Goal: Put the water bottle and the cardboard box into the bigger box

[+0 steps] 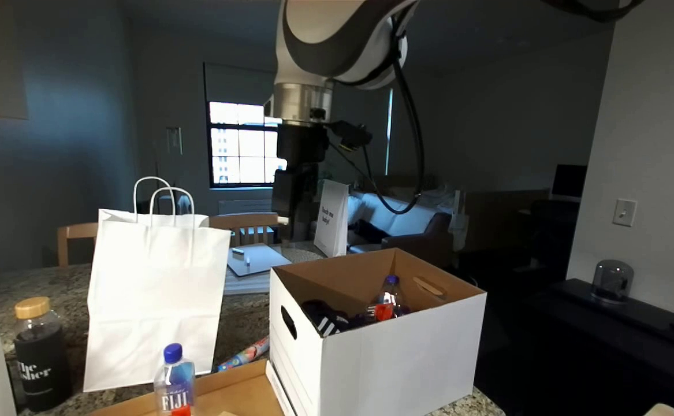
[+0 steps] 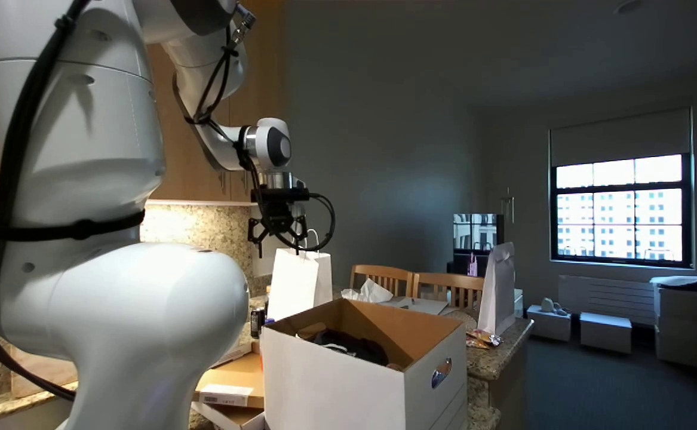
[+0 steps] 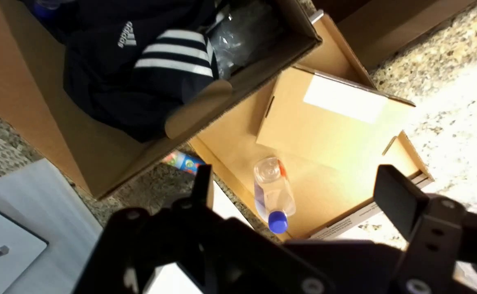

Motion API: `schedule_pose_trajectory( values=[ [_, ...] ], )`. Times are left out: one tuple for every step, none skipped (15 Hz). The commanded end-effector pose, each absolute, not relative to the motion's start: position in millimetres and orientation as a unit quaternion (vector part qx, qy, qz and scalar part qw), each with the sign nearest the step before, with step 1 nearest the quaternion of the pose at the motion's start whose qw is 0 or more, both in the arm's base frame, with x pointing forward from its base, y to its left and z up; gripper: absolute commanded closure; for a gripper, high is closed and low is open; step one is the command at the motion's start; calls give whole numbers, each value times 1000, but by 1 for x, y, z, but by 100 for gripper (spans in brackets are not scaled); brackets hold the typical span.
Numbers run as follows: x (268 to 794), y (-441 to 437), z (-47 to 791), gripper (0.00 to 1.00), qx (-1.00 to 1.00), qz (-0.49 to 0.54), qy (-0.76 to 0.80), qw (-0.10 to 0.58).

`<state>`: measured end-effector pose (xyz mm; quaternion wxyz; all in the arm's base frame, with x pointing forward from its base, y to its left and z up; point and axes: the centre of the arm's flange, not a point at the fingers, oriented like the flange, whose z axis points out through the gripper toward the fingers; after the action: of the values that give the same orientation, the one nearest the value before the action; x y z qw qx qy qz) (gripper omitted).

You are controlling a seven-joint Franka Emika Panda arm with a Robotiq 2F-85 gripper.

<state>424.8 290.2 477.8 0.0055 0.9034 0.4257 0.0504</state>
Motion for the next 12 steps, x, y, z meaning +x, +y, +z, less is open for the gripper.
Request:
schedule_pose_trajectory(
  values=[
    [411, 349, 455, 0, 900, 91, 426, 30],
    [408, 364, 452, 0, 898, 108, 424, 45],
    [406, 377, 449, 0, 895, 119, 426, 57],
    [407, 390, 446, 0, 892, 129, 427, 70],
    [407, 402, 445, 0, 890, 138, 427, 85],
    [409, 412, 444, 0, 887, 142, 429, 95],
    [410, 421, 442, 0, 885, 145, 429, 108],
    [411, 427, 440, 0, 884, 143, 433, 103],
    [400, 405, 444, 0, 884, 143, 435, 94],
    [402, 412, 442, 0, 883, 143, 437, 93],
    [404, 416, 439, 0, 883, 142, 438, 92],
    [407, 418, 438, 0, 883, 141, 439, 91]
  ],
)
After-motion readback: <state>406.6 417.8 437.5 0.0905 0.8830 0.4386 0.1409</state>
